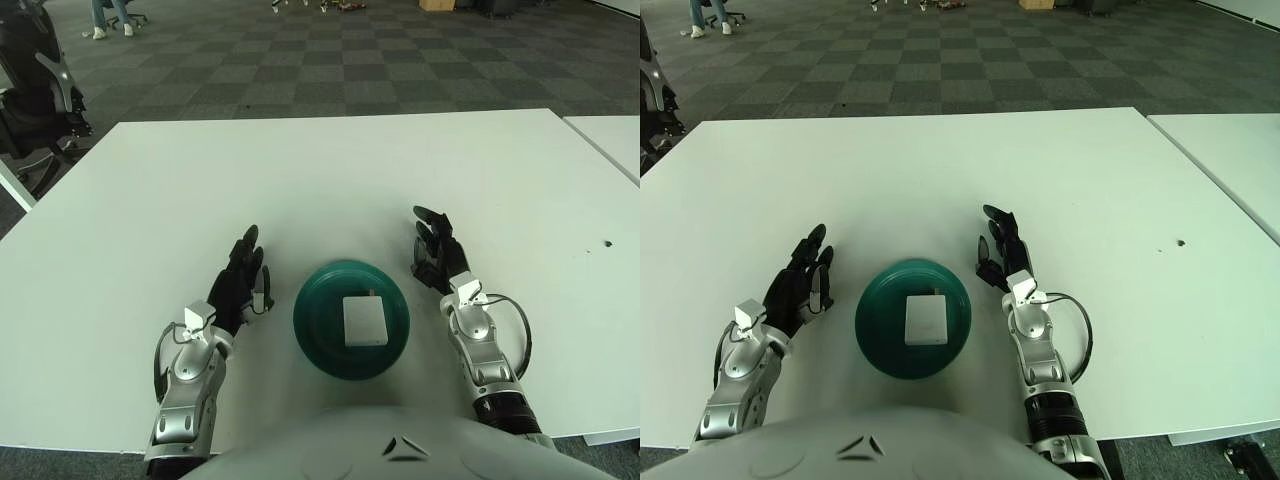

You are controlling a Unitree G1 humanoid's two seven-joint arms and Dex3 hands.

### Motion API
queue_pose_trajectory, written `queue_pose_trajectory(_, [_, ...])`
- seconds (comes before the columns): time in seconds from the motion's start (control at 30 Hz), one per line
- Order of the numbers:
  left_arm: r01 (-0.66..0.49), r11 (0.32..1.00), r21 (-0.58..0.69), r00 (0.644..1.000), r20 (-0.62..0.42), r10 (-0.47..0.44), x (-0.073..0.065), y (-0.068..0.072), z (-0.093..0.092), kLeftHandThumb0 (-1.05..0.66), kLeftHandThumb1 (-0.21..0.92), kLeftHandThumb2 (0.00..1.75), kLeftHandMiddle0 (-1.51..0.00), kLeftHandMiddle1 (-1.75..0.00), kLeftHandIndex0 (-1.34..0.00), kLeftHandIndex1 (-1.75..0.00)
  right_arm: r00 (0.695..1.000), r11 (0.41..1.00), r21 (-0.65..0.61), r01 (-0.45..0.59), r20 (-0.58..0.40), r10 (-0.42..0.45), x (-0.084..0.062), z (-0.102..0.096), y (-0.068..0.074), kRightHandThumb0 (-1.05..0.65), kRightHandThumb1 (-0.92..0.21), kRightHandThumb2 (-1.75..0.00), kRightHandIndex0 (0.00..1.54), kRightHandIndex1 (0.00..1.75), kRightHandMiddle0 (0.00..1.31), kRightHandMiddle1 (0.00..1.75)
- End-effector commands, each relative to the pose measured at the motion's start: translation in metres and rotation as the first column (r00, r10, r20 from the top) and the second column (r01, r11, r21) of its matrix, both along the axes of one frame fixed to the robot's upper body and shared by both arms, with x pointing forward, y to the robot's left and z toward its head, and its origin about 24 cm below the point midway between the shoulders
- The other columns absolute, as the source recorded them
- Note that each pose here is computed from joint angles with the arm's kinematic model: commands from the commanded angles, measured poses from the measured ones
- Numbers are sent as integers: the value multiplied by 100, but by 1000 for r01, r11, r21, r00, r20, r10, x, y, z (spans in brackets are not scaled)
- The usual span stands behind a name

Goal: Put the charger into the plate.

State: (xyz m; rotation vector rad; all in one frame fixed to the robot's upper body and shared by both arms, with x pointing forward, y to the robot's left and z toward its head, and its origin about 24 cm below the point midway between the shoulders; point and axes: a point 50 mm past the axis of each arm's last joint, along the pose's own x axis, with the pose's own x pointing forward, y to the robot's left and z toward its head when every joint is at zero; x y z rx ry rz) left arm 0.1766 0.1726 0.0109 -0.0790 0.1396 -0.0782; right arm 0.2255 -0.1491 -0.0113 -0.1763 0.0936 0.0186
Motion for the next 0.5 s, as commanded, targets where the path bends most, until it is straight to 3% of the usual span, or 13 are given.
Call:
queue_pose_trajectory(0.0, [-106,993,60,991,-75,111,-11,5,-13,-103,92,106,-2,-1,0,-30,885,999,-14,50,-463,-51,-70,-78,-15,-65,-92,-88,25,0,0,64])
queue_pose_trajectory(0.2, [-168,975,144,975,-125,186,-27,-2,-38,-99,92,107,-6,-2,0,-37,886,999,-17,46,-461,-48,-71,-77,-17,-67,-92,-89,25,0,0,64])
queue_pose_trajectory(0.47, [-204,967,155,965,-133,225,-33,-4,-44,-95,92,108,-13,-4,0,-50,889,998,-21,54,-453,-58,-75,-77,-20,-66,-92,-88,27,1,0,65])
